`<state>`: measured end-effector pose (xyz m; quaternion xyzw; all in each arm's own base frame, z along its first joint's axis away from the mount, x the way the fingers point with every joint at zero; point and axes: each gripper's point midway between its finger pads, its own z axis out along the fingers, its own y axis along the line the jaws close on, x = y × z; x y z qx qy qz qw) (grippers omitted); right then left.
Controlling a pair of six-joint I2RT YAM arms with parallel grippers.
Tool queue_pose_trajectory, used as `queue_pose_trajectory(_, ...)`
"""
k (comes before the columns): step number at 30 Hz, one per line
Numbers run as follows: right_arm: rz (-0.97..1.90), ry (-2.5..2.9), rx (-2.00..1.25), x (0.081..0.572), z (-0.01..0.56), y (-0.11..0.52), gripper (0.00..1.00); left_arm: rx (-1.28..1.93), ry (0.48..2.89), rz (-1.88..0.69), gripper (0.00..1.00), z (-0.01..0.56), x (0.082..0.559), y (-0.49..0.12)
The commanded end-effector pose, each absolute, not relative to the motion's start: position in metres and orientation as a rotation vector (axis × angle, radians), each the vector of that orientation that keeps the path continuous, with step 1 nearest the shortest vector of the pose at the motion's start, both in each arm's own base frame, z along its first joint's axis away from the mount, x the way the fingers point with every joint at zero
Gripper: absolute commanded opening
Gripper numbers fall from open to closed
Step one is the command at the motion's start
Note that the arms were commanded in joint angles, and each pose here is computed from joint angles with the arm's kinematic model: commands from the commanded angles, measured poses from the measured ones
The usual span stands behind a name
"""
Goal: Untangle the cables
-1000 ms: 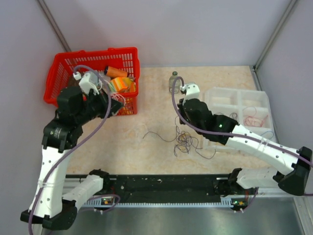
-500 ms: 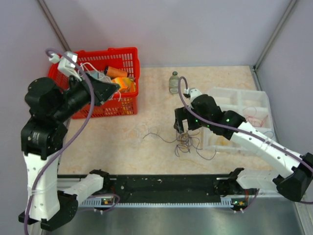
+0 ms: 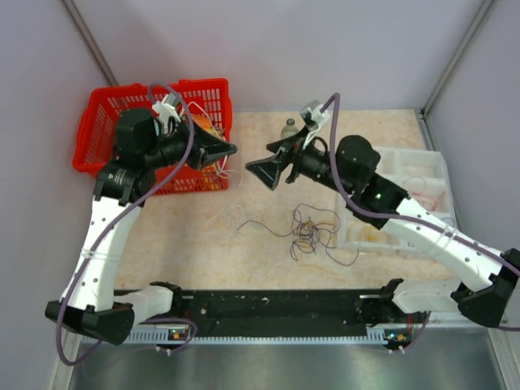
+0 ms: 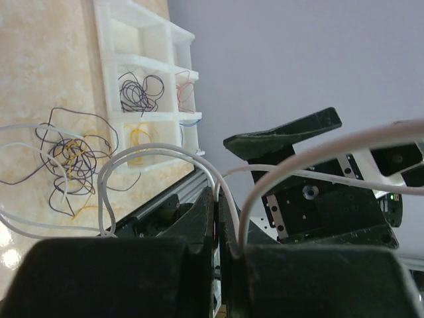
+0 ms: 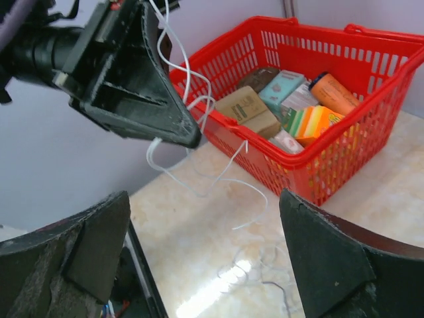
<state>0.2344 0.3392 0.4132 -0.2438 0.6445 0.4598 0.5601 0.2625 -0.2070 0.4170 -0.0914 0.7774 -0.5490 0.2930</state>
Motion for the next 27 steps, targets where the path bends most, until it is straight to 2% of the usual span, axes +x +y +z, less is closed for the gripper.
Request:
queue_pose_trajectory(1,1.066,1.438,-0.415,0.242,0.433,0.368,0.88,-0.41,1.974,-1.506,0.0,0.43,0.256,-0.198)
queue_pose_trajectory(4,1.032,1.435,-0.424,0.241,0.442,0.387,0.88,-0.557,2.018,-1.523,0.0,0.411,0.258,-0.196)
queue_pose_trajectory(16,1.064,1.516,-0.474,0.227,0.423,0.425,0.57,-0.711,2.005,-1.477,0.0,0.402,0.259,-0.186)
queue_pose_trajectory(18,1.073,1.509,-0.478,0.226,0.424,0.427,0.5,-0.718,2.002,-1.464,0.0,0.401,0.258,-0.184)
queue_pose_trajectory(27,1.098,1.538,-0.514,0.221,0.414,0.443,0.44,-0.746,1.982,-1.47,0.0,0.397,0.26,-0.183)
